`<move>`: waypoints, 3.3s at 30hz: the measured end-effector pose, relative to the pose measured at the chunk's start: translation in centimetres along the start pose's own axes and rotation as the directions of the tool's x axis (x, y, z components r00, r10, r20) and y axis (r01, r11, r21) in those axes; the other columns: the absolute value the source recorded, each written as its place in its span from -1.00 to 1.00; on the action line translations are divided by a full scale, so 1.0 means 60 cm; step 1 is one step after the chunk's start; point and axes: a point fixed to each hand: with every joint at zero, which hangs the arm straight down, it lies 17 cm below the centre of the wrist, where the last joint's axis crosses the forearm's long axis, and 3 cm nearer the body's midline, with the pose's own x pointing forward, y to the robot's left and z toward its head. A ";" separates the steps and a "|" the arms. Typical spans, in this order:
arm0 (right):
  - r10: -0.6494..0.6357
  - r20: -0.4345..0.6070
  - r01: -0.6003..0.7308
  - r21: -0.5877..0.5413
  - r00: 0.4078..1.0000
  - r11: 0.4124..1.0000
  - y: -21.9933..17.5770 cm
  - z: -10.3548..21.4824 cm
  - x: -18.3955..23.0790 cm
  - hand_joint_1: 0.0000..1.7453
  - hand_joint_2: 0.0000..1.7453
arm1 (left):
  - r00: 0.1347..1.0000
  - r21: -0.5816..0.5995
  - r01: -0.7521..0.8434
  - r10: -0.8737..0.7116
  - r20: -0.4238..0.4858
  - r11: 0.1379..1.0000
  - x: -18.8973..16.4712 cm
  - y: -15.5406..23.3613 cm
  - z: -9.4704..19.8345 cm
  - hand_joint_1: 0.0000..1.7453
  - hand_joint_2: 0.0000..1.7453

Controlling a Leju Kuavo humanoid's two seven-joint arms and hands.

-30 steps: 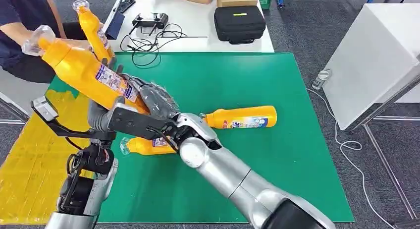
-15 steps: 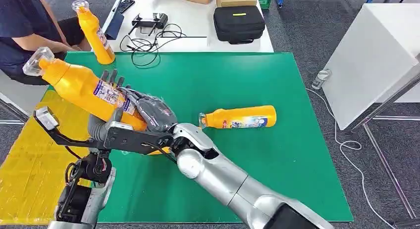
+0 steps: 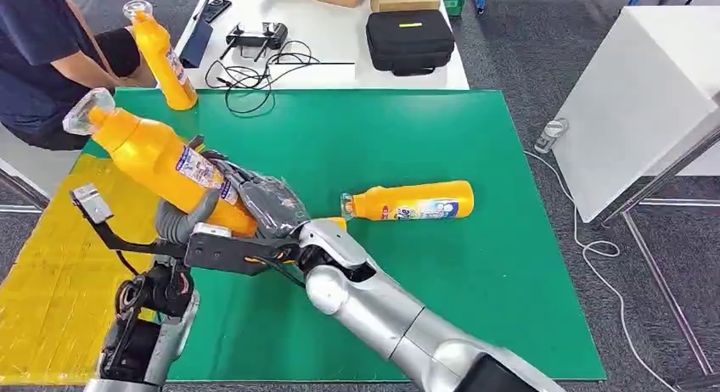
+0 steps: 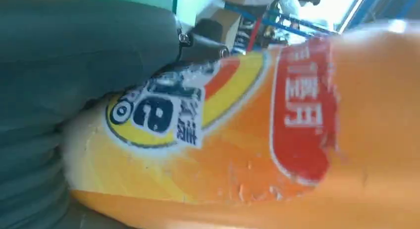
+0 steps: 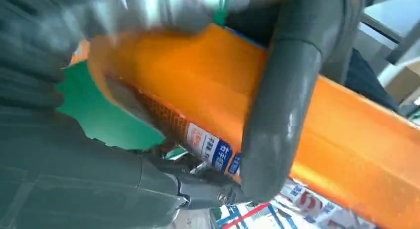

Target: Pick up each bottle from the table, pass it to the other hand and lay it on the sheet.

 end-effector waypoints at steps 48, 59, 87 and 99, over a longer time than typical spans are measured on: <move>-0.208 0.090 0.217 -0.108 0.974 0.970 -0.129 0.072 -0.086 -1.00 -1.00 | -0.374 -0.182 0.927 -0.857 -0.356 -0.329 -0.036 0.427 0.153 -0.84 1.00; -0.065 -0.064 0.071 0.084 0.996 0.994 -0.022 0.065 -0.145 -1.00 1.00 | -0.298 -0.380 0.912 -0.889 -0.348 -0.156 -0.134 0.397 0.158 -1.00 -1.00; 0.257 -0.358 -0.179 0.238 0.898 0.955 0.046 0.108 -0.285 -1.00 1.00 | 0.000 -0.214 0.972 -0.905 -0.425 0.101 -0.108 0.367 0.097 -1.00 -1.00; 0.306 -0.388 -0.232 0.228 0.869 0.946 0.031 0.110 -0.300 -1.00 1.00 | 0.038 -0.184 0.974 -0.897 -0.441 0.132 -0.107 0.364 0.093 -1.00 -1.00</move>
